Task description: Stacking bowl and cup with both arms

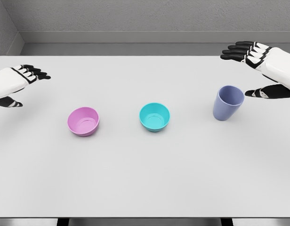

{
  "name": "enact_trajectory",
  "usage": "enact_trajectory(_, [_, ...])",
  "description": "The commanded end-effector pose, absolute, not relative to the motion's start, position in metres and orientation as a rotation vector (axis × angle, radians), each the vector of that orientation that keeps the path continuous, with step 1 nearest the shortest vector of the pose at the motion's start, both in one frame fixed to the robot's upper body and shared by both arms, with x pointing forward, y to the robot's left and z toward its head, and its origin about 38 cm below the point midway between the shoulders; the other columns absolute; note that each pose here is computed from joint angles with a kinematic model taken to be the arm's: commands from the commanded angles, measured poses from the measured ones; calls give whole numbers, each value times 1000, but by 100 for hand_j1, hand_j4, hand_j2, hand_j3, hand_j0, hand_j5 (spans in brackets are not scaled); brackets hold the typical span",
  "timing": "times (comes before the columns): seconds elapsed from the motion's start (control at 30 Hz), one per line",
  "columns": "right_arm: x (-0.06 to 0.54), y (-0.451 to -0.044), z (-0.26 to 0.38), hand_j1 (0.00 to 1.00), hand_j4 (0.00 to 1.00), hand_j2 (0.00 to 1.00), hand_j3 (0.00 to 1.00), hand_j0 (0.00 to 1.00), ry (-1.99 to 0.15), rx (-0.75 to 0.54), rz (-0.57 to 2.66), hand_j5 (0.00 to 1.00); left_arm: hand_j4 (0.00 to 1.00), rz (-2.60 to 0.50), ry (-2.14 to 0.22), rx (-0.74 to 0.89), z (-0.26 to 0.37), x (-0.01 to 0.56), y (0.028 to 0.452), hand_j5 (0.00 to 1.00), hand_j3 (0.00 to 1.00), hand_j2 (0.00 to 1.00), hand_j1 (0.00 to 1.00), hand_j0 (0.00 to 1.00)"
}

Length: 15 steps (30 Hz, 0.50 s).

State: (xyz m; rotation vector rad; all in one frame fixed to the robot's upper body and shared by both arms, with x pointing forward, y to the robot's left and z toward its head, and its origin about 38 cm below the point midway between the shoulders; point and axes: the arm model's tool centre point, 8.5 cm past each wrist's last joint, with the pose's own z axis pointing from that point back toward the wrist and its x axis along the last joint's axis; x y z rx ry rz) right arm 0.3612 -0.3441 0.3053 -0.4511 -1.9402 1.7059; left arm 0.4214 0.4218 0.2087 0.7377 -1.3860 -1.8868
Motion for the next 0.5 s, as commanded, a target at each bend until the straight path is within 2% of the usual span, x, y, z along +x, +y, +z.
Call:
enact_trajectory(0.0, [361, -345, 306, 100, 100, 100, 100, 100, -1942, -449, 1700, 100, 100, -1886, -1389, 736, 210, 421, 421, 100, 100, 100, 100, 100])
enact_trajectory(0.1, [361, -345, 308, 100, 100, 100, 100, 100, -1947, -456, 1698, 100, 100, -1893, -1384, 732, 207, 421, 420, 100, 100, 100, 100, 100])
enact_trajectory(0.2, [361, -345, 309, 100, 100, 100, 100, 100, -1948, -457, 1698, 100, 100, -1943, -1416, 693, 193, 423, 392, 100, 100, 100, 100, 100])
enact_trajectory(0.3, [362, -345, 310, 100, 100, 100, 100, 100, -1952, -461, 1699, 100, 100, -1955, -1438, 695, 197, 426, 383, 100, 100, 100, 100, 100])
enact_trajectory(0.47, [362, -345, 309, 100, 100, 100, 100, 100, -1949, -458, 1698, 100, 100, -2103, -1386, 527, 174, 440, 325, 100, 100, 100, 100, 100])
